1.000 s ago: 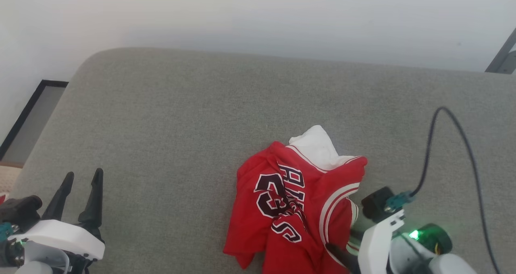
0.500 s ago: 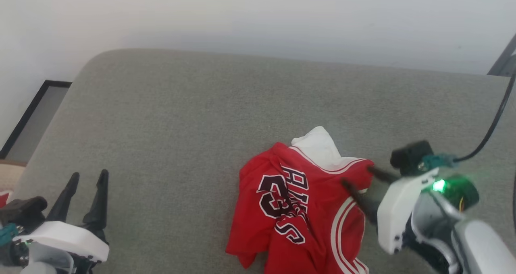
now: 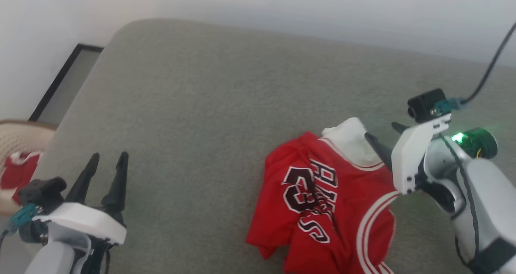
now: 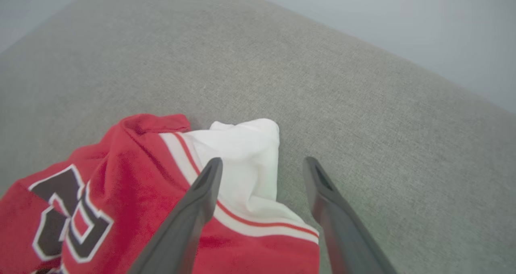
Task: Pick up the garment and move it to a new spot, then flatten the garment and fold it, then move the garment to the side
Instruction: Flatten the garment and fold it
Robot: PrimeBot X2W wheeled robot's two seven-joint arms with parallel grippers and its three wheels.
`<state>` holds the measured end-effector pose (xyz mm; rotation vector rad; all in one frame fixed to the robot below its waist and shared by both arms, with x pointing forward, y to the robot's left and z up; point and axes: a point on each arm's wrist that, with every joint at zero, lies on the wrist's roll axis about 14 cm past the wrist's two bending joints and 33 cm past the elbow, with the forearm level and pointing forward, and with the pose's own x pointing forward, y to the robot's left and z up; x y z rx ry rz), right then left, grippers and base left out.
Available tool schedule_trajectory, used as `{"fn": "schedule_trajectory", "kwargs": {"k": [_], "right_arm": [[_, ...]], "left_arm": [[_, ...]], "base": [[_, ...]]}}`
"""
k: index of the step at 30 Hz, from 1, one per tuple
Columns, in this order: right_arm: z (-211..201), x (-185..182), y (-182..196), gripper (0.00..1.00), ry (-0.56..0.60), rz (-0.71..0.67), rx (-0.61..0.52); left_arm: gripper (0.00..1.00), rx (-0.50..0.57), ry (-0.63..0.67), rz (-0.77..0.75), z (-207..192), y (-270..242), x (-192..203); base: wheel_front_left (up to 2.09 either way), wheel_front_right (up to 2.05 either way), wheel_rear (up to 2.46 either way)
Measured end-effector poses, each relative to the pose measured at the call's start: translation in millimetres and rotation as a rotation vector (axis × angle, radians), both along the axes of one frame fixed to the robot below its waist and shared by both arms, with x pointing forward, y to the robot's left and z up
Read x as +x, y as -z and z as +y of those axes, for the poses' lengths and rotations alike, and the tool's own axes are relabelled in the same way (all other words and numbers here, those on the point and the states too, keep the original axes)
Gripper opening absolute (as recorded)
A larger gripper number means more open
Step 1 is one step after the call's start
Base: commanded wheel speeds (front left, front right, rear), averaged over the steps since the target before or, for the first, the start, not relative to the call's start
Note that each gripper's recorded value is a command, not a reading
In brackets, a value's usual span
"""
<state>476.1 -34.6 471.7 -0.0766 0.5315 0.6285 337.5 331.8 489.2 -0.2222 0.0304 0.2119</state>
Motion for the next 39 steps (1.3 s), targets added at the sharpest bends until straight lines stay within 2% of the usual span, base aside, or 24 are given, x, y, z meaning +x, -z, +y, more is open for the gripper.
{"fn": "schedule_trajectory", "kwargs": {"k": [4,12,16,17,18,21,27,33,39], "right_arm": [[7.7,9.5,18.5,1.00,-0.025,0.065,-0.041],[21.0,12.0,81.7,1.00,-0.091,0.288,-0.202],[28.9,14.0,93.5,1.00,-0.121,0.354,-0.253],[29.4,14.1,95.3,0.36,-0.131,0.360,-0.273],[30.9,15.6,95.0,0.00,-0.138,0.357,-0.281],[30.8,22.5,91.5,0.00,-0.135,0.331,-0.285],[24.9,34.9,77.3,0.00,-0.079,0.271,-0.214],[-11.4,56.1,44.9,0.00,0.034,0.181,-0.156],[-64.4,65.5,20.4,0.00,0.160,0.122,-0.135]], "left_arm": [[1.00,-0.004,-0.013,0.011,1.8,3.2,0.5],[1.00,-0.015,-0.044,0.046,4.4,14.5,-0.7],[1.00,-0.013,-0.066,0.063,9.5,18.8,-3.7],[1.00,-0.012,-0.069,0.065,10.3,19.2,-4.2],[1.00,-0.013,-0.073,0.067,10.8,19.9,-4.8],[1.00,-0.015,-0.077,0.069,11.5,21.1,-5.2],[1.00,-0.009,-0.071,0.057,12.6,17.3,-1.1],[1.00,0.003,-0.029,0.030,6.3,9.1,11.1],[1.00,0.017,0.018,0.012,-1.9,2.7,22.2]], "base": [[0.00,0.00,0.00],[0.00,0.00,0.00],[0.00,0.00,0.00],[0.00,0.00,0.00],[0.00,0.00,0.00],[0.00,0.00,0.00],[0.00,0.00,0.00],[0.00,0.00,0.00],[0.00,0.00,0.00]]}}
